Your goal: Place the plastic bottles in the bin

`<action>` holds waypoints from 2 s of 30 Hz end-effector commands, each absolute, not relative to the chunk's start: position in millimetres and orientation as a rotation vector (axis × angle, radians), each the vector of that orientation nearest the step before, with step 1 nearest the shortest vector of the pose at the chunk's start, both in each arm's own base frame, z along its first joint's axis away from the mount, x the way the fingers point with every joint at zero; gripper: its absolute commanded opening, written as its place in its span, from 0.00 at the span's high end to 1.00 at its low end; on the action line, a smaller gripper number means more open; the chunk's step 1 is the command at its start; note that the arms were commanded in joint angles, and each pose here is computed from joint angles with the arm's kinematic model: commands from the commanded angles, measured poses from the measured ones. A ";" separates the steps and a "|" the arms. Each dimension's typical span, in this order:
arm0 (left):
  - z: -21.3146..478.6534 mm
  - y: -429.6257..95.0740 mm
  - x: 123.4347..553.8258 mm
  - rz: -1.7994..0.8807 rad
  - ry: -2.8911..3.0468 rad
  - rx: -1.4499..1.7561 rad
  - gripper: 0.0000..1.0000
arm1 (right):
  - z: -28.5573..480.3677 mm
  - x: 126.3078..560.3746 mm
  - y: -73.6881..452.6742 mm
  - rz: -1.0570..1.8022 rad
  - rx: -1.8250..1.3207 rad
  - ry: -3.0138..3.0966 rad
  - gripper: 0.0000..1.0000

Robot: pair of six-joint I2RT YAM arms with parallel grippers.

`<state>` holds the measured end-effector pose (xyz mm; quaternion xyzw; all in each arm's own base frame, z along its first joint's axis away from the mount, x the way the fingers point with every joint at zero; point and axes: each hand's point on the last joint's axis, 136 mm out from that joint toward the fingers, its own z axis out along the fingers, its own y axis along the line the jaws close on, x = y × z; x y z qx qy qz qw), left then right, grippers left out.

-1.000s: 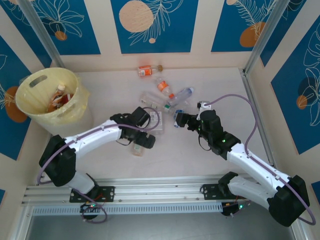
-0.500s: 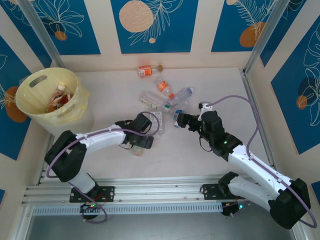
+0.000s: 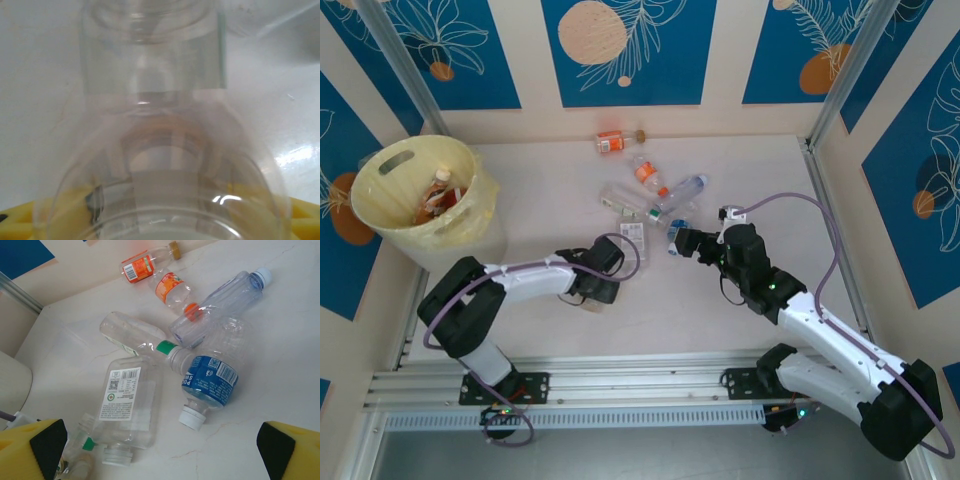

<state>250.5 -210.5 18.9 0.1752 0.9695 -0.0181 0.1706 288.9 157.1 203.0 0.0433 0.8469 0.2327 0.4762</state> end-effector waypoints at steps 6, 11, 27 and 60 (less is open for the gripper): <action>21.6 -206.2 250.2 0.011 2.754 0.565 0.49 | 204.4 292.5 155.0 0.556 0.117 2.062 0.00; 35.5 -208.0 254.7 -0.013 2.711 0.553 0.50 | 203.4 292.9 155.6 0.559 0.119 2.061 0.00; 130.3 -218.4 284.8 -0.291 2.470 0.398 0.48 | 222.6 285.1 203.2 0.744 -0.175 1.990 0.00; 369.2 -165.8 362.0 -0.279 1.990 0.272 0.50 | 303.6 317.7 277.7 0.829 -0.425 1.616 0.00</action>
